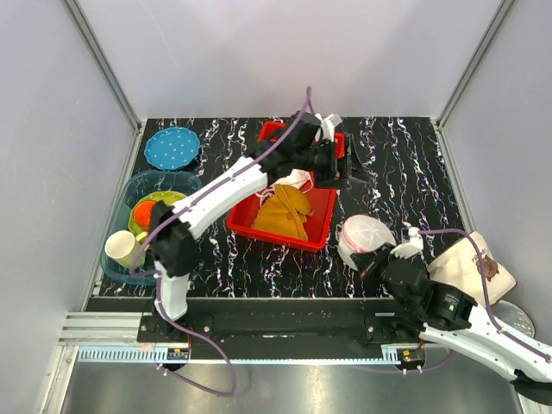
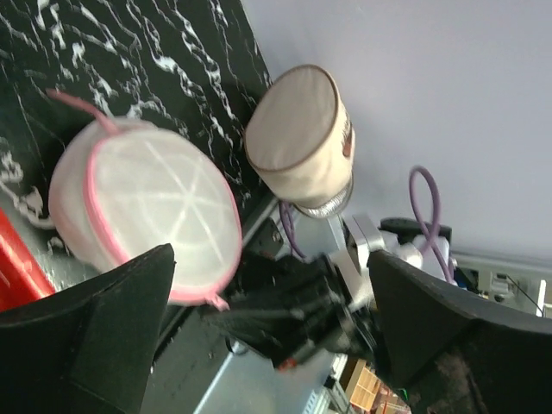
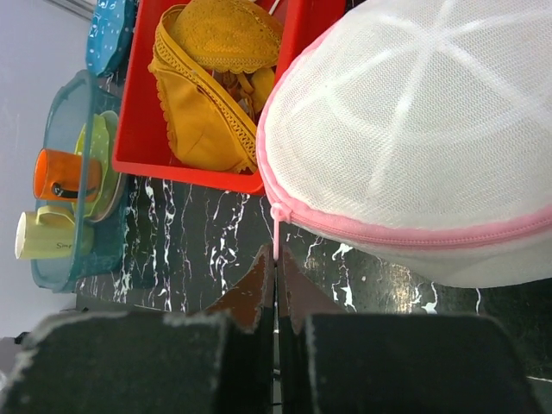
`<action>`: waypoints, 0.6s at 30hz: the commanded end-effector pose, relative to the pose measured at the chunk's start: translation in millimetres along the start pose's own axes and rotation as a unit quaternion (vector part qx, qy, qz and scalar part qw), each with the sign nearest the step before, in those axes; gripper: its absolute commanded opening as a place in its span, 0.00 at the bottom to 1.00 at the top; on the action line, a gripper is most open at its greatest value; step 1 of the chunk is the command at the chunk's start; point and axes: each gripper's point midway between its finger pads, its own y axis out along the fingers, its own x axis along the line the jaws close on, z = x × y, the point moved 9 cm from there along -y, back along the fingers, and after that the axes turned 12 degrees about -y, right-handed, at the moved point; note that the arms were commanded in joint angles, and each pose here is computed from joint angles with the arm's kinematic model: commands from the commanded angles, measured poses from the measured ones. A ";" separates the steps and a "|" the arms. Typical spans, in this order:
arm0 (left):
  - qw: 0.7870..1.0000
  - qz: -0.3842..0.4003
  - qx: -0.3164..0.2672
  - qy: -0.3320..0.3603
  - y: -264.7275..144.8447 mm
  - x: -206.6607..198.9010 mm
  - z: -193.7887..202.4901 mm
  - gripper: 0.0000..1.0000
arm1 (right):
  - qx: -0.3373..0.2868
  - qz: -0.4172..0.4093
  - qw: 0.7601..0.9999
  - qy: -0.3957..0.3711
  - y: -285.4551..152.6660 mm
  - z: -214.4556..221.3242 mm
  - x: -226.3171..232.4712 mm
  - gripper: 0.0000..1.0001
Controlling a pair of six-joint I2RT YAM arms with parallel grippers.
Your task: Unzip the laundry bag and remove the bra
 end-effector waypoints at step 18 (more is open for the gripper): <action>0.987 -0.048 0.094 -0.124 26.4 55.3 85.2 0.93 | -0.010 0.008 1.000 -0.010 9.1 -9.1 16.8 0.00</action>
